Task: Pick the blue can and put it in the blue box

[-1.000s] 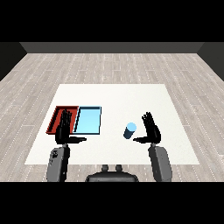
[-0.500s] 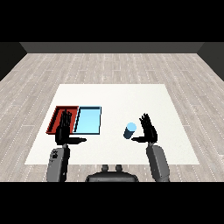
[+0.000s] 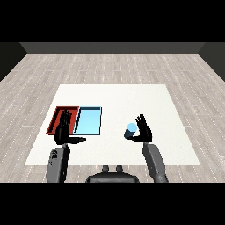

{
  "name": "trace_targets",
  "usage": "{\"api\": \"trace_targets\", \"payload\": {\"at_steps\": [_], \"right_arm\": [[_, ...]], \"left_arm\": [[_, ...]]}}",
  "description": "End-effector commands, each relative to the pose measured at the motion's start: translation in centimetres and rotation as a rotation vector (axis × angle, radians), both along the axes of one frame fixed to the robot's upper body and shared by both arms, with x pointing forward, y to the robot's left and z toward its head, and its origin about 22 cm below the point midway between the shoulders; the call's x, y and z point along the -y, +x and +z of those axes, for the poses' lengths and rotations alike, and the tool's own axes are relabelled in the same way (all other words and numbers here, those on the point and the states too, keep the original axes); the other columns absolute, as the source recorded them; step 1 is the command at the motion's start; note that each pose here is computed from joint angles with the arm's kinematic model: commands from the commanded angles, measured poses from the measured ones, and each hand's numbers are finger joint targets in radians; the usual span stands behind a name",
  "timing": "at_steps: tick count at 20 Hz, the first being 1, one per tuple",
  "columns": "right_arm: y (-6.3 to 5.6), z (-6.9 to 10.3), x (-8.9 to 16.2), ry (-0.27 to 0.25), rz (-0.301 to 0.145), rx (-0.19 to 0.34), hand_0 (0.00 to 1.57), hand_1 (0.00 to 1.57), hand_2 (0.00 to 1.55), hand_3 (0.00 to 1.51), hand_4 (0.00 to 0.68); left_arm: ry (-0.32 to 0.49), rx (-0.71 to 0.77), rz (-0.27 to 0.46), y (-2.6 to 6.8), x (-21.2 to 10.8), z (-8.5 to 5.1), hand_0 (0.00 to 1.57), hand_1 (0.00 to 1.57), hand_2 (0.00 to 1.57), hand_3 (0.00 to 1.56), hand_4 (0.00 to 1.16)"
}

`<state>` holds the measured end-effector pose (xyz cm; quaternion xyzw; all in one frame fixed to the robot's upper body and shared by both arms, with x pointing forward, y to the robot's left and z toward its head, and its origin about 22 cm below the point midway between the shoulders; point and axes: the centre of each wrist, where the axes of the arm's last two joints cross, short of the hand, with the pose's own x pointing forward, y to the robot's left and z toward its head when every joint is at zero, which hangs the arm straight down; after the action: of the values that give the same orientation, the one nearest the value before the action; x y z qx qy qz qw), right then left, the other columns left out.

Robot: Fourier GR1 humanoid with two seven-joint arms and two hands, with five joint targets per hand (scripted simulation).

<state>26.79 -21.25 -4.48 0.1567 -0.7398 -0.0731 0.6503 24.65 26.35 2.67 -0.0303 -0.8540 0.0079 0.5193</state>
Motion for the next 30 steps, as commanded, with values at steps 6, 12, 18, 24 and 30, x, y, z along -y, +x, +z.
{"api": "trace_targets", "payload": {"at_steps": [6, 12, 18, 24, 30], "right_arm": [[1.7, -0.8, 0.2, 0.033, 0.004, -0.023, 0.00, 0.00, 0.00, 0.00, 0.000], [0.2, 0.1, -4.2, 0.021, 0.028, -0.061, 0.00, 0.00, 0.00, 0.00, 0.000], [1.5, -2.4, -2.8, 0.001, 0.068, -0.064, 0.00, 0.00, 0.00, 0.00, 0.000], [1.5, -3.7, -2.9, -0.070, -0.052, -0.091, 0.00, 0.00, 0.00, 0.00, 0.000], [3.7, -1.4, -4.3, -0.232, -0.195, -0.115, 1.49, 1.49, 1.48, 1.44, 0.634]], "left_arm": [[-0.024, -0.002, -0.012, -1.05, 1.1, 1.2, 0.00, 0.00, 0.00, 0.00, 0.00], [0.004, 0.009, 0.003, -1.85, 0.4, 1.1, 0.00, 0.00, 0.00, 0.00, 0.00], [-0.026, 0.006, 0.003, 0.33, 1.4, -0.2, 0.00, 0.00, 0.00, 0.00, 0.00], [-0.018, -0.012, 0.004, 0.06, -0.3, 0.0, 0.00, 0.00, 0.00, 0.00, 0.00], [-0.017, 0.010, 0.025, -0.61, 0.2, 0.0, 0.00, 0.00, 0.00, 0.00, 0.00]]}}
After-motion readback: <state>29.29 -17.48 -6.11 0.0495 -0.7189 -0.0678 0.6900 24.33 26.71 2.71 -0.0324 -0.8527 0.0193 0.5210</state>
